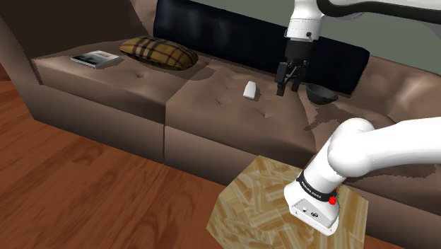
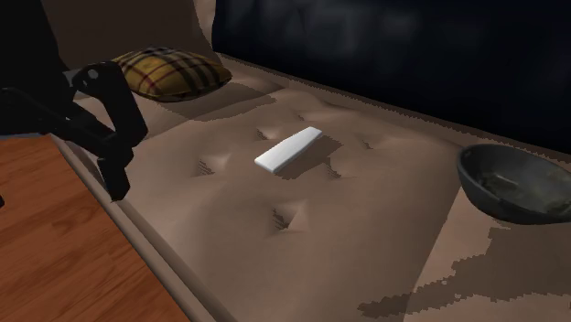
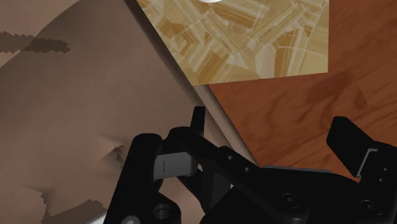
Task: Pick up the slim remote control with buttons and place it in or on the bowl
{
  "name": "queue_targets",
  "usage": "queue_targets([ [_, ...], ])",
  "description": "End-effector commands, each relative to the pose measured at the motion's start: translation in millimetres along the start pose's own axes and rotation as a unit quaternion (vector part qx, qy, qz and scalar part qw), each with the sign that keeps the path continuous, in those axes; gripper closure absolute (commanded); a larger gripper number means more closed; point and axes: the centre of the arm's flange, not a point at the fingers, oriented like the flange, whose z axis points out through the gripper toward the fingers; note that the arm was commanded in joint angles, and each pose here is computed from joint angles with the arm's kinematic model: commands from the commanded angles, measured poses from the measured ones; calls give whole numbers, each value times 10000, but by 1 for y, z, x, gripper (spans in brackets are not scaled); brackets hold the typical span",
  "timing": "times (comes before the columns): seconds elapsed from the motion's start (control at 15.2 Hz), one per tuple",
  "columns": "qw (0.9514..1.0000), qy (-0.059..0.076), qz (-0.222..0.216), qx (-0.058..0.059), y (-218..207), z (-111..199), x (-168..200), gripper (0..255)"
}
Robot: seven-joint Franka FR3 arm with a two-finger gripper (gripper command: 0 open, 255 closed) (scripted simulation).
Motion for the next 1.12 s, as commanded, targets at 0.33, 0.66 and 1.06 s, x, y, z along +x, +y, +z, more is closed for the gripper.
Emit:
queue_targets([
  [0.33, 9980, 139, 619, 46, 18, 17, 57, 0],
  [0.66, 9919, 277, 1235, 91, 43, 32, 112, 0],
  [1.06, 9794, 442, 1967, 145, 81, 49, 174, 0],
])
